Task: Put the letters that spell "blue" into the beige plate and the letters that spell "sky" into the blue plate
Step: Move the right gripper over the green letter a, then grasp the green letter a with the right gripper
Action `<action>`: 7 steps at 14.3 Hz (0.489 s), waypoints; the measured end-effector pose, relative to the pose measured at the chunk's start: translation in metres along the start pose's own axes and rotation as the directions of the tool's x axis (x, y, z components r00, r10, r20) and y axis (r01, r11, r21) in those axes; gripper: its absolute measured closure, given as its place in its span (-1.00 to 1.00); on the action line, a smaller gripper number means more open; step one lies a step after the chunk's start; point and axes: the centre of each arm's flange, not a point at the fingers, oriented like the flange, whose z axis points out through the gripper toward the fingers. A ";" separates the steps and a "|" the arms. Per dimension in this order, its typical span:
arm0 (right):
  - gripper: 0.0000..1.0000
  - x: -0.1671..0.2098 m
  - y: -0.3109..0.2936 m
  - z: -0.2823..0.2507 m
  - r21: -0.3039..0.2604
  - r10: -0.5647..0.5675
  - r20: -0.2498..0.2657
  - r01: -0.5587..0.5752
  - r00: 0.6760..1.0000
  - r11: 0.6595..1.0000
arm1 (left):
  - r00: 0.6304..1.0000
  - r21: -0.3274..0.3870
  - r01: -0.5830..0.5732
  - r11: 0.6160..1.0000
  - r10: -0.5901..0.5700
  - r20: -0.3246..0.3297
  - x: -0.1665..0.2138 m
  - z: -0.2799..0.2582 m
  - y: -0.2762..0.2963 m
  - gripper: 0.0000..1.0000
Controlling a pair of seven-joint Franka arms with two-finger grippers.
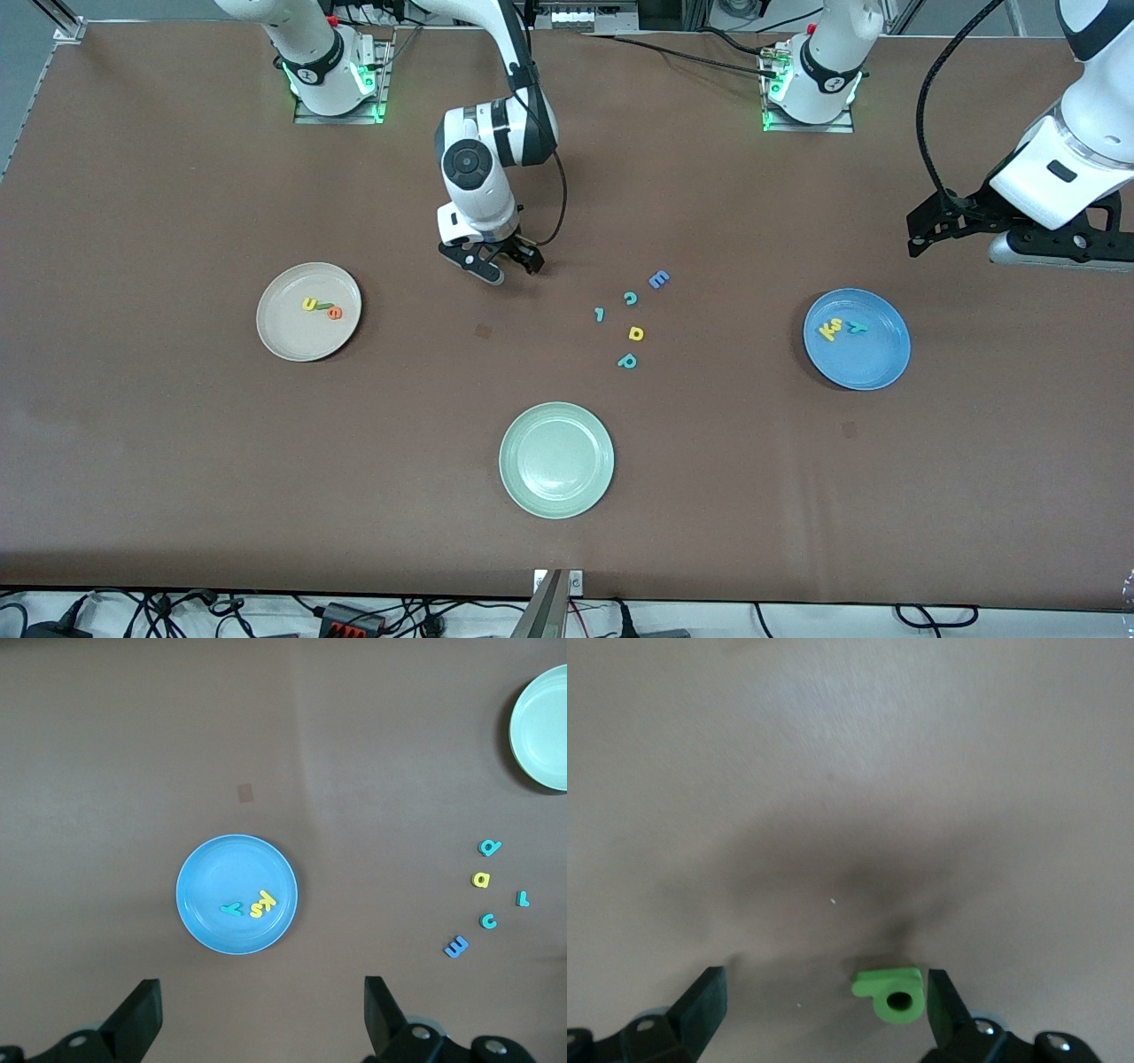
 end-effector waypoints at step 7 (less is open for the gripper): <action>-1.00 0.005 0.015 0.009 -0.028 0.021 0.002 -0.021 1.000 0.999 | 1.000 0.000 0.000 1.000 0.000 0.000 0.000 0.000 0.000 -1.00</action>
